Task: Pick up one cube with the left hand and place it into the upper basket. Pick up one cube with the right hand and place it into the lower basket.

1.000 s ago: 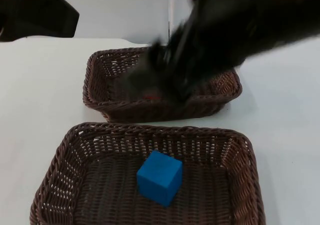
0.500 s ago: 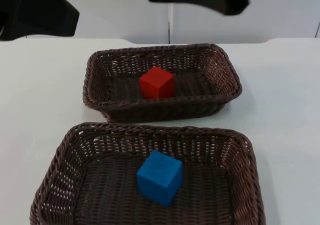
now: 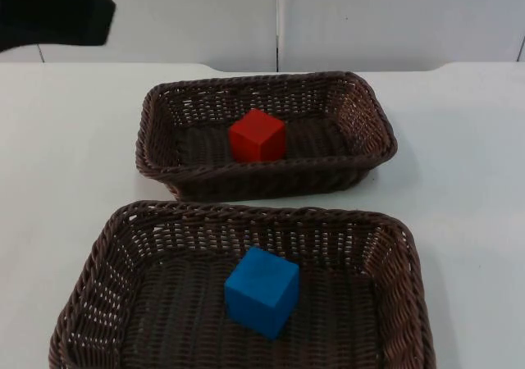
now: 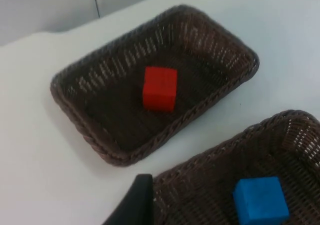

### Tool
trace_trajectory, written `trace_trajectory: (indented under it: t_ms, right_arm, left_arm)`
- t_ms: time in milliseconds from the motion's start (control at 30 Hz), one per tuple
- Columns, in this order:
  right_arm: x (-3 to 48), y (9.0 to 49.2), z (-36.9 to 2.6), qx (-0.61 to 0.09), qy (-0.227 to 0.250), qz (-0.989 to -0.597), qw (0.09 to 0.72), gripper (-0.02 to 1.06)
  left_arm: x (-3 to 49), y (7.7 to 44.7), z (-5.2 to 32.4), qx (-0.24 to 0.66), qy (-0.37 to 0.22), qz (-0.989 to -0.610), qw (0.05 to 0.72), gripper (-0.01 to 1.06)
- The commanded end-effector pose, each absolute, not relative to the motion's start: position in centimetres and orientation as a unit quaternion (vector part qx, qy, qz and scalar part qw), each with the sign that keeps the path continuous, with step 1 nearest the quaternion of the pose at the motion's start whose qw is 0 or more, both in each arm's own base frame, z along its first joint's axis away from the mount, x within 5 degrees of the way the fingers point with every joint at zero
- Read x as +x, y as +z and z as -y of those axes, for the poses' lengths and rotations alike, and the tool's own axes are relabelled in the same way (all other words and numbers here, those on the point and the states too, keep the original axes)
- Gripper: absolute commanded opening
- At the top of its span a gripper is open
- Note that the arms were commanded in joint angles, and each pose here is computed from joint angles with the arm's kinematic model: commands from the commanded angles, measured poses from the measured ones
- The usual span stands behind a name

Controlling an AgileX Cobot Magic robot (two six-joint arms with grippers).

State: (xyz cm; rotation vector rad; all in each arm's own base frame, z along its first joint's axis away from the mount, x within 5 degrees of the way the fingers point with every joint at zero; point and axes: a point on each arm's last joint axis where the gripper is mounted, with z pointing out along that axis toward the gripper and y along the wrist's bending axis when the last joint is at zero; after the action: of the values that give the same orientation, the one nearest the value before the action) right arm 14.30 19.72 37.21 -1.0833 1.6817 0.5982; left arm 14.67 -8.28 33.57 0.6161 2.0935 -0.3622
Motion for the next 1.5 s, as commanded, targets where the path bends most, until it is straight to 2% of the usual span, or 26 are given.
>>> trace_trajectory:
  t_ms: [0,300,1033,1167,1333,1467]
  right_arm:
    - [13.4,37.0,-18.9,-0.452,0.250,-0.694,0.502,0.88]
    - [11.7,36.2,-16.6,-0.448,0.252,-0.689,0.511,0.88]
    - [7.9,33.3,-11.7,-0.419,0.271,-0.685,0.531,0.88]
    - [7.5,33.1,-11.2,-0.418,0.273,-0.682,0.534,0.88]
    - [6.9,32.4,-10.4,-0.411,0.278,-0.685,0.534,0.88]
    - [6.5,32.2,-9.9,-0.423,0.270,-0.685,0.529,0.88]
  left_arm:
    - [13.4,34.2,7.7,0.259,-0.143,-0.836,0.463,1.05]
    - [9.8,35.9,6.1,0.261,-0.151,-0.809,0.505,1.05]
    - [2.7,35.9,3.1,0.286,-0.158,-0.794,0.512,1.05]
    - [1.9,34.9,2.7,0.283,-0.160,-0.791,0.518,1.05]
    - [1.0,31.5,2.2,0.269,-0.164,-0.800,0.511,1.05]
    - [0.2,30.9,1.5,0.248,-0.159,-0.796,0.529,1.05]
